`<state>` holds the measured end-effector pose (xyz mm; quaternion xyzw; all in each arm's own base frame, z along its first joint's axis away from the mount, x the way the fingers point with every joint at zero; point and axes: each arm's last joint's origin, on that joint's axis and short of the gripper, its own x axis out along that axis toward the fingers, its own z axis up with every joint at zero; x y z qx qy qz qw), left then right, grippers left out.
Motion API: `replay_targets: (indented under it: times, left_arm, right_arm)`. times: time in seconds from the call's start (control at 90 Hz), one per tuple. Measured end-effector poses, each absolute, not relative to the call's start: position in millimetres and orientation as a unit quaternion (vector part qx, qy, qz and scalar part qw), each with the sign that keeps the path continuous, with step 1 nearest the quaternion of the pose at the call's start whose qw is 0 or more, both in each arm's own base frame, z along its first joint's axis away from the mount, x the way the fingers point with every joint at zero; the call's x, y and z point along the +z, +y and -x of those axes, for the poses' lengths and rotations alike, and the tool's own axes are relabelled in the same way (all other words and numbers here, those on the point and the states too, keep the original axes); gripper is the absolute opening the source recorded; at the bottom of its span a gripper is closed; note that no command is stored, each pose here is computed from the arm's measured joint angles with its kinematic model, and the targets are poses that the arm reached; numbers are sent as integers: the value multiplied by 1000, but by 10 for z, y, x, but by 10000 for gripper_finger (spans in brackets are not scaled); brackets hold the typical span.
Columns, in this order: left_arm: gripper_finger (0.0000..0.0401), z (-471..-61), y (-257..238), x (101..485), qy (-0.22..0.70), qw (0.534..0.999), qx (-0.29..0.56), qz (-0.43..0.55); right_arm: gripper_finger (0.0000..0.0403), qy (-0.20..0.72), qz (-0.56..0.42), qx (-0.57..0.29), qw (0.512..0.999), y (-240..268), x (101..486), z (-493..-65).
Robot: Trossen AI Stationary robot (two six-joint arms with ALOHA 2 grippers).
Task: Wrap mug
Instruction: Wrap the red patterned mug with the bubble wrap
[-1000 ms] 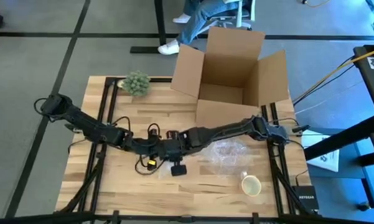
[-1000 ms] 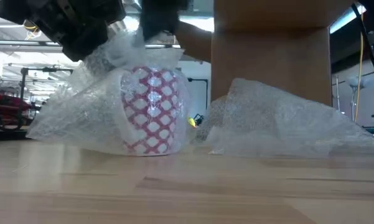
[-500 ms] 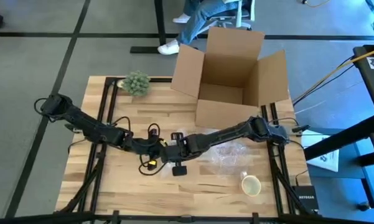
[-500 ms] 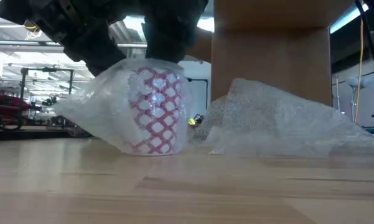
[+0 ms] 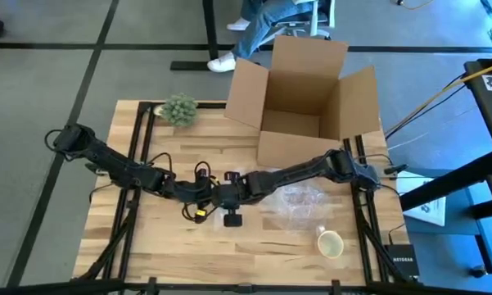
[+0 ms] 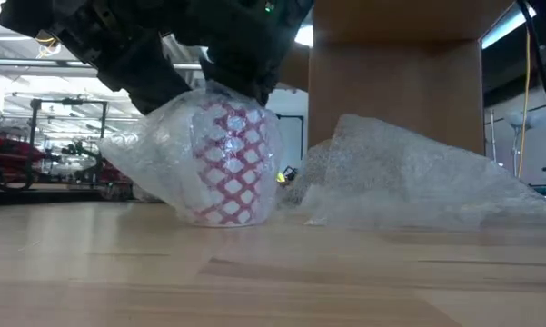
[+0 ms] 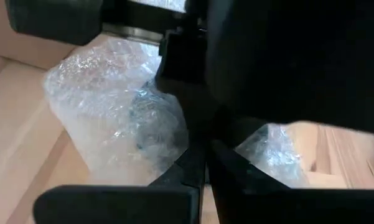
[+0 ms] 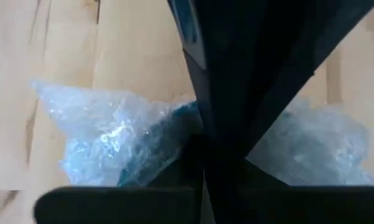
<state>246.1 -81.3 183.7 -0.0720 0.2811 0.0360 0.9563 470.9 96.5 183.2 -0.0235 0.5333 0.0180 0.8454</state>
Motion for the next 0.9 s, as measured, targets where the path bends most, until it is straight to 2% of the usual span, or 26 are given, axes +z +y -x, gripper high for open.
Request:
replay_targets:
  times: [0.3, 0.478, 0.589, 0.9]
  left_arm:
    - [1, -2459, -819, 1835, 282, 956, 31, 72]
    - [1, -2461, -820, 1838, 281, 957, 31, 74]
    - [1, -2461, -820, 1838, 280, 957, 31, 74]
    - [1, -2463, -819, 1840, 279, 957, 32, 74]
  right_arm:
    - [1, 512, 14, 21, 858, 931, 2473, -4638]
    - [1, 511, 20, -21, 859, 793, 2696, -4624]
    - [1, 502, 9, -33, 864, 688, 2645, -4663]
    - [1, 519, -26, -32, 854, 647, 2061, -4638]
